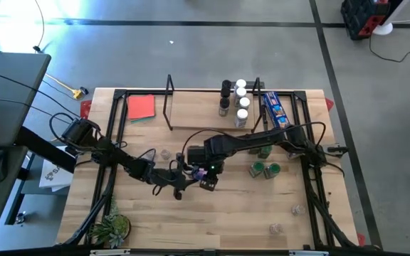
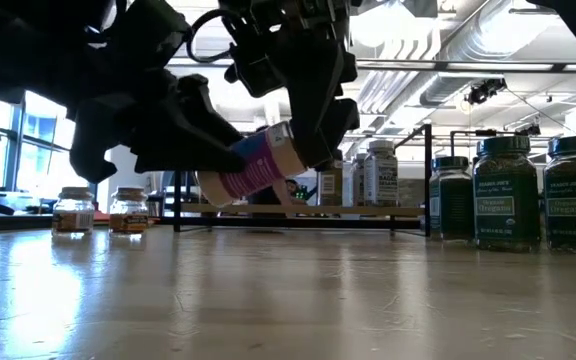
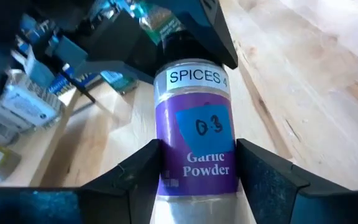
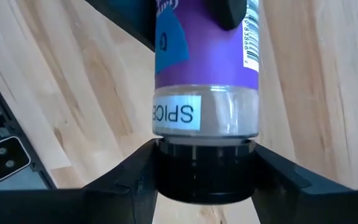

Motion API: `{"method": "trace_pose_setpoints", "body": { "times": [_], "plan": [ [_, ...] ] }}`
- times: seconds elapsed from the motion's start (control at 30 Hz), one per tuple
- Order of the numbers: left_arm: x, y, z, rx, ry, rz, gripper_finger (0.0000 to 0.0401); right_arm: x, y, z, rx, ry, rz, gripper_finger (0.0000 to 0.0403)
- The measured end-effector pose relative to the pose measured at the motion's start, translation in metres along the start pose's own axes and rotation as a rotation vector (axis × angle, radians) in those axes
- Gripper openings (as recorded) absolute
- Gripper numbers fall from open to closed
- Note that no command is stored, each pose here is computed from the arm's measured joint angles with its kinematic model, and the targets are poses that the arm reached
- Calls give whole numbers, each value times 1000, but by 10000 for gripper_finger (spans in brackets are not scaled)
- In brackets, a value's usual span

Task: Shelf spices
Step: Put the top black seasoning bottle on the shelf aligned with the other black seasoning bottles

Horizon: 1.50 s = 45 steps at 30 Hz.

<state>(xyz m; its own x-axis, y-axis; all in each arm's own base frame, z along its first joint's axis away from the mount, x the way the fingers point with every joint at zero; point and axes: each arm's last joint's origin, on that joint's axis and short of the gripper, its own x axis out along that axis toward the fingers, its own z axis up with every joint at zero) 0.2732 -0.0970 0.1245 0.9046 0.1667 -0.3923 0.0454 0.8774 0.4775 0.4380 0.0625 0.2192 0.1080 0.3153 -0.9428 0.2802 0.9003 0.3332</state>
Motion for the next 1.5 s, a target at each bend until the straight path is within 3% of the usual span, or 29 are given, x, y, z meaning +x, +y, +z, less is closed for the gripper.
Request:
{"method": "trace_pose_setpoints", "body": {
  "times": [0.57, 0.9, 1.5],
  "plan": [
    [1, -2, -11, -106, 86, -46, 195, 0, 1, 6, -12, -100, -82, 212],
    [0, -4, -16, -178, 133, -77, 195, -3, 4, 14, -5, -195, -66, 221],
    [-2, -7, -18, -273, 164, -86, 189, 0, 13, 11, -125, -274, -232, 222]
  ]
}}
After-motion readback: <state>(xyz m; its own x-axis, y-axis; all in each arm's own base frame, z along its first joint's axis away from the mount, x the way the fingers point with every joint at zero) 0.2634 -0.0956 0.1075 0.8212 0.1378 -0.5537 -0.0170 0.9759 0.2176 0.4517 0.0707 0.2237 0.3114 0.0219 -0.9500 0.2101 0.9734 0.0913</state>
